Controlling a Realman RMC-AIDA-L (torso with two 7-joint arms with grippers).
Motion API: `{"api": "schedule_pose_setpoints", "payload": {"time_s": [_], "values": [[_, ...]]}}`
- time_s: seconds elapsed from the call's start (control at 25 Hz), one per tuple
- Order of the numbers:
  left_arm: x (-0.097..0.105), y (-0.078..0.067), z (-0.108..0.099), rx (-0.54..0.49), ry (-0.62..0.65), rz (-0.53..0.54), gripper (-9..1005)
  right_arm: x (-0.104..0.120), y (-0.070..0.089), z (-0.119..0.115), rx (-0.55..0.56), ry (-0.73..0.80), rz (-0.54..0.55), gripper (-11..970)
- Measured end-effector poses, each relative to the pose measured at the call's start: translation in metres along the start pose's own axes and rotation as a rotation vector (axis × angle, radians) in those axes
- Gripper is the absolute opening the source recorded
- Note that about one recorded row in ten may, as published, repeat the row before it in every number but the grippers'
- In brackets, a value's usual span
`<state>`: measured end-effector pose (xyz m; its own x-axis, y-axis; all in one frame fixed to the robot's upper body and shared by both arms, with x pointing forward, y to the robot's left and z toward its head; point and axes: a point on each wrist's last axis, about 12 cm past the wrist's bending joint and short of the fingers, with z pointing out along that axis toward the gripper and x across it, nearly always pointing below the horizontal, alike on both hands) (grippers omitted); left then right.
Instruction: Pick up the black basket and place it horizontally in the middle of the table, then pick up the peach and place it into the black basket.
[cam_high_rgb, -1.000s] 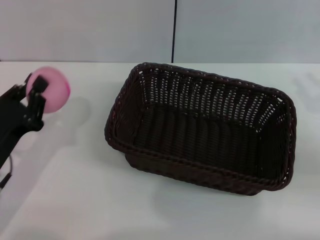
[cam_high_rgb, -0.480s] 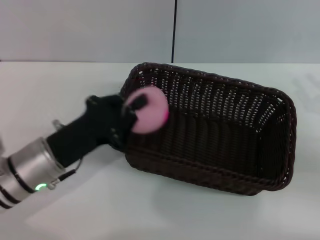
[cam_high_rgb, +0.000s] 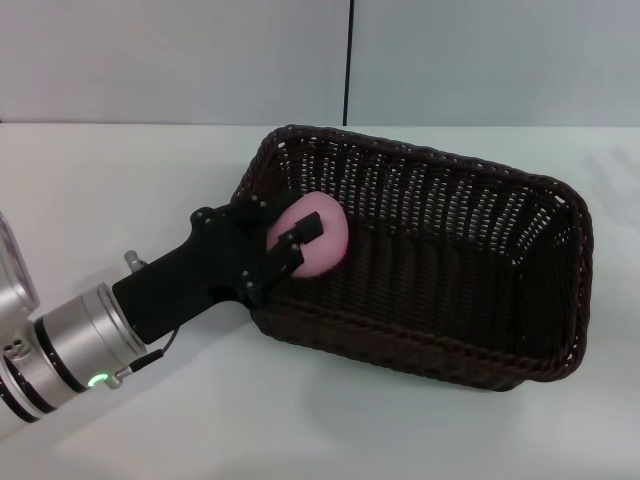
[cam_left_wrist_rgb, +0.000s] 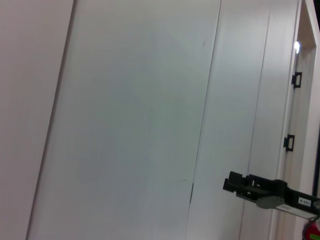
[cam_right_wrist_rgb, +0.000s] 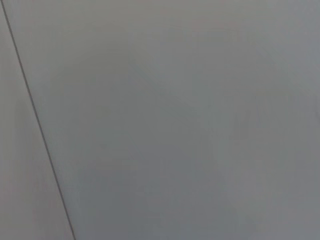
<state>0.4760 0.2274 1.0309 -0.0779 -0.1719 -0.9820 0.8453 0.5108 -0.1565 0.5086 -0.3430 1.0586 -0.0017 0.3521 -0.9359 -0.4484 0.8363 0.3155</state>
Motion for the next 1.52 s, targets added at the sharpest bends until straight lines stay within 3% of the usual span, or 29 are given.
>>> {"api": "schedule_pose_setpoints", "payload": {"time_s": [0.24, 0.4, 0.68, 0.84, 0.88, 0.92, 1.24, 1.52], "values": [[-0.007, 0.001, -0.004, -0.015, -0.068, -0.001, 396, -0.001, 0.0, 0.003, 0.001, -0.004, -0.001, 477], [-0.014, 0.003, -0.015, -0.085, -0.158, 0.001, 549, -0.003, -0.004, 0.001, 0.031, -0.028, 0.003, 477], [-0.022, 0.011, -0.066, -0.451, -0.375, 0.026, 715, -0.008, -0.013, -0.014, 0.124, -0.1, 0.019, 477], [-0.024, 0.011, -0.099, -0.698, -0.488, 0.06, 713, -0.011, -0.02, -0.027, 0.223, -0.173, 0.023, 477], [-0.025, 0.01, -0.112, -0.82, -0.53, 0.112, 712, -0.011, -0.022, -0.032, 0.266, -0.201, 0.019, 477], [-0.026, 0.01, -0.115, -0.866, -0.541, 0.141, 712, -0.011, -0.022, -0.032, 0.266, -0.201, 0.019, 477], [-0.029, 0.012, -0.124, -0.955, -0.542, 0.221, 712, -0.012, -0.027, -0.039, 0.353, -0.257, -0.014, 477], [-0.033, 0.02, -0.117, -0.957, -0.561, 0.228, 712, -0.017, -0.032, -0.038, 0.405, -0.291, -0.067, 477]]}}
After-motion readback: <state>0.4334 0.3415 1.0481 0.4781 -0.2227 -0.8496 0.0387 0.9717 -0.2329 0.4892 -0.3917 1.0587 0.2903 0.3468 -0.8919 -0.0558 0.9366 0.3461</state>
